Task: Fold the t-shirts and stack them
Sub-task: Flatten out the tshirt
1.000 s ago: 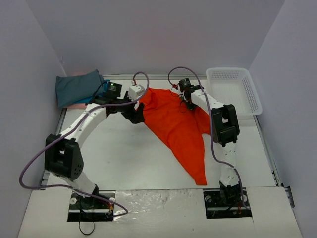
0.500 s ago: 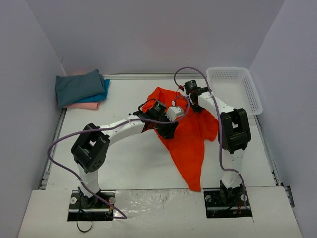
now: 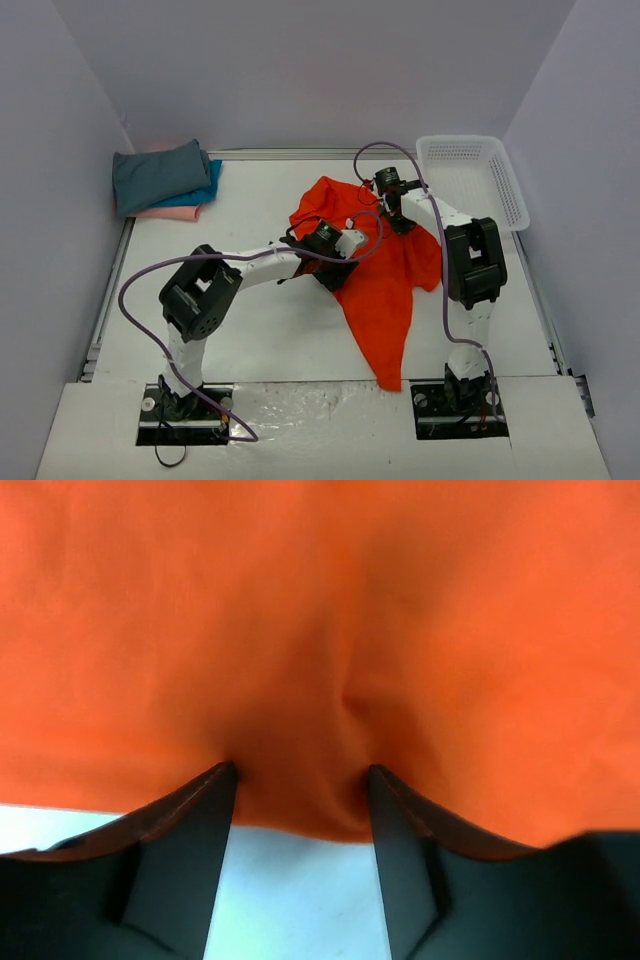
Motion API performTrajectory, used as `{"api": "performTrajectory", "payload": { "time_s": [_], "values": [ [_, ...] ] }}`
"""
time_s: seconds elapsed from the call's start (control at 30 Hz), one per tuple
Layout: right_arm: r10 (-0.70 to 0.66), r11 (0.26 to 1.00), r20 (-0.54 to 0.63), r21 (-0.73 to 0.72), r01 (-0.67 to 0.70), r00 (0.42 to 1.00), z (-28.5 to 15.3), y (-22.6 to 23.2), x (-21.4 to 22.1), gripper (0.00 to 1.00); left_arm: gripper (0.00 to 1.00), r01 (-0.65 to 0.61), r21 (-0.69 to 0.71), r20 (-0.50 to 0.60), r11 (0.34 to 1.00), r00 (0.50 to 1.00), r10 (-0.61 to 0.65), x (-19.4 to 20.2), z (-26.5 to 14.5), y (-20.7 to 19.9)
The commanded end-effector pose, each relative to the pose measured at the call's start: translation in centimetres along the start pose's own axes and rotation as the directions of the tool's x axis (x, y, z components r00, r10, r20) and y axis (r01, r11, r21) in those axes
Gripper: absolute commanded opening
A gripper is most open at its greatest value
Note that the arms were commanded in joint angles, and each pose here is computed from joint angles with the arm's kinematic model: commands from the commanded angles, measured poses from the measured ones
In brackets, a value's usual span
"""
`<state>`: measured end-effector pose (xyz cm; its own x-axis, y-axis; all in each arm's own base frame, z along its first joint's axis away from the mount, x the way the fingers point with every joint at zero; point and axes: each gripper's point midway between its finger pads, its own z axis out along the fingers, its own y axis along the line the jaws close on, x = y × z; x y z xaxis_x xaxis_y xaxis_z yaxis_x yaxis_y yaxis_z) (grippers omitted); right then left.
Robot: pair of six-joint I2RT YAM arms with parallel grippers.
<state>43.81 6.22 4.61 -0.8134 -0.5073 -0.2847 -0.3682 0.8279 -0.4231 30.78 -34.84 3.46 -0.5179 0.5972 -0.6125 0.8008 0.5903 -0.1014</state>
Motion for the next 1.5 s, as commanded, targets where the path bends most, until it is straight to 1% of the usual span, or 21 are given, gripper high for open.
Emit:
{"api": "performTrajectory", "payload": {
  "time_s": [0.0,0.03,0.07,0.2,0.33,0.37,0.43,0.47,0.6,0.73,0.9,1.0,1.07,1.17,1.23,1.27,1.3,1.33,1.37,1.4,1.47],
  "values": [
    [0.000,1.000,-0.007,0.002,0.000,1.000,-1.2,-0.7,0.7,0.00,0.42,-0.022,0.041,0.025,0.999,0.999,0.021,-1.5,0.3,-1.8],
    [-0.002,1.000,-0.012,0.003,0.002,1.000,-1.2,-0.7,0.9,0.00,0.28,-0.026,0.052,0.014,0.998,1.000,0.026,-1.3,0.6,-2.1],
    [0.000,1.000,-0.016,0.005,0.000,1.000,-1.1,-0.9,1.1,0.00,0.03,-0.029,0.047,0.000,0.998,1.000,0.029,-1.2,0.6,-2.2],
    [0.010,1.000,-0.026,-0.009,-0.010,1.000,-1.0,-1.5,1.9,0.00,0.03,-0.087,0.009,-0.025,0.996,0.996,0.088,-0.6,-0.6,-1.1],
    [0.032,0.999,-0.016,-0.039,-0.032,0.999,-1.6,-2.3,2.7,0.00,0.03,-0.062,-0.046,0.036,0.997,0.997,0.063,-1.8,-6.2,3.6],
    [0.033,0.998,-0.017,-0.051,-0.034,0.999,-1.7,-2.2,3.1,0.00,0.02,-0.003,-0.079,0.024,0.997,1.000,0.005,-0.9,-8.0,6.7],
    [0.041,0.998,0.003,-0.056,-0.040,0.999,-2.6,-2.9,3.3,0.00,0.02,-0.007,-0.079,0.035,0.997,0.999,0.010,-0.4,-11.0,9.1],
    [0.043,0.997,0.020,-0.064,-0.041,0.999,-3.2,-3.0,3.2,0.00,0.02,0.050,-0.118,0.015,0.992,0.999,-0.049,1.2,-12.6,11.9],
    [0.025,0.992,0.023,-0.121,-0.022,0.999,-4.3,-2.1,4.4,0.00,0.02,0.067,-0.156,-0.032,0.985,0.997,-0.073,5.1,-16.3,15.9],
    [-0.018,0.973,0.005,-0.228,0.019,1.000,-5.2,-0.1,5.8,0.00,0.03,0.046,-0.138,-0.155,0.989,0.986,-0.067,9.3,-16.0,16.7],
    [-0.122,0.920,-0.019,-0.378,0.106,0.992,-7.0,3.3,7.7,0.00,0.09,0.110,-0.009,-0.373,0.994,0.922,-0.105,15.0,-12.5,15.7],
    [-0.156,0.907,-0.015,-0.397,0.138,0.988,-7.9,4.1,8.3,0.00,0.11,0.136,-0.064,-0.436,0.989,0.887,-0.150,17.1,-10.8,17.1],
    [-0.170,0.901,-0.020,-0.408,0.147,0.985,-8.2,4.3,8.9,0.00,0.25,0.160,-0.087,-0.395,0.983,0.900,-0.182,16.6,-10.6,17.8],
    [-0.174,0.896,-0.038,-0.422,0.142,0.984,-8.1,4.5,9.6,0.00,0.27,0.174,-0.074,-0.274,0.982,0.943,-0.188,13.3,-11.6,17.9],
    [-0.177,0.878,-0.046,-0.458,0.137,0.983,-7.9,5.3,10.0,0.00,0.32,0.144,-0.090,-0.155,0.985,0.975,-0.157,9.5,-13.6,18.0],
    [-0.183,0.871,-0.052,-0.472,0.137,0.982,-7.9,5.7,10.2,0.03,0.34,0.149,-0.065,-0.101,0.987,0.983,-0.155,7.7,-14.3,17.3],
    [-0.183,0.864,-0.053,-0.486,0.134,0.982,-7.9,5.8,10.3,0.18,0.34,0.114,-0.073,-0.026,0.991,0.993,-0.116,4.8,-16.0,17.1],
    [-0.187,0.856,-0.057,-0.500,0.134,0.981,-7.8,6.2,10.5,0.24,0.34,0.101,-0.065,0.000,0.993,0.995,-0.101,3.5,-16.8,16.5],
    [-0.186,0.851,-0.057,-0.508,0.132,0.981,-7.8,6.3,10.5,0.37,0.34,0.084,-0.049,0.033,0.995,0.996,-0.082,1.8,-17.3,15.5],
    [-0.185,0.850,-0.054,-0.510,0.132,0.981,-7.8,6.4,10.3,0.61,0.35,0.056,-0.038,0.076,0.998,0.996,-0.053,0.2,-18.3,14.5],
    [-0.161,0.859,-0.024,-0.496,0.128,0.987,-8.1,5.5,9.2,0.71,0.40,-0.042,-0.028,0.121,0.999,0.992,0.045,-3.0,-19.3,11.8]
  ]
}}
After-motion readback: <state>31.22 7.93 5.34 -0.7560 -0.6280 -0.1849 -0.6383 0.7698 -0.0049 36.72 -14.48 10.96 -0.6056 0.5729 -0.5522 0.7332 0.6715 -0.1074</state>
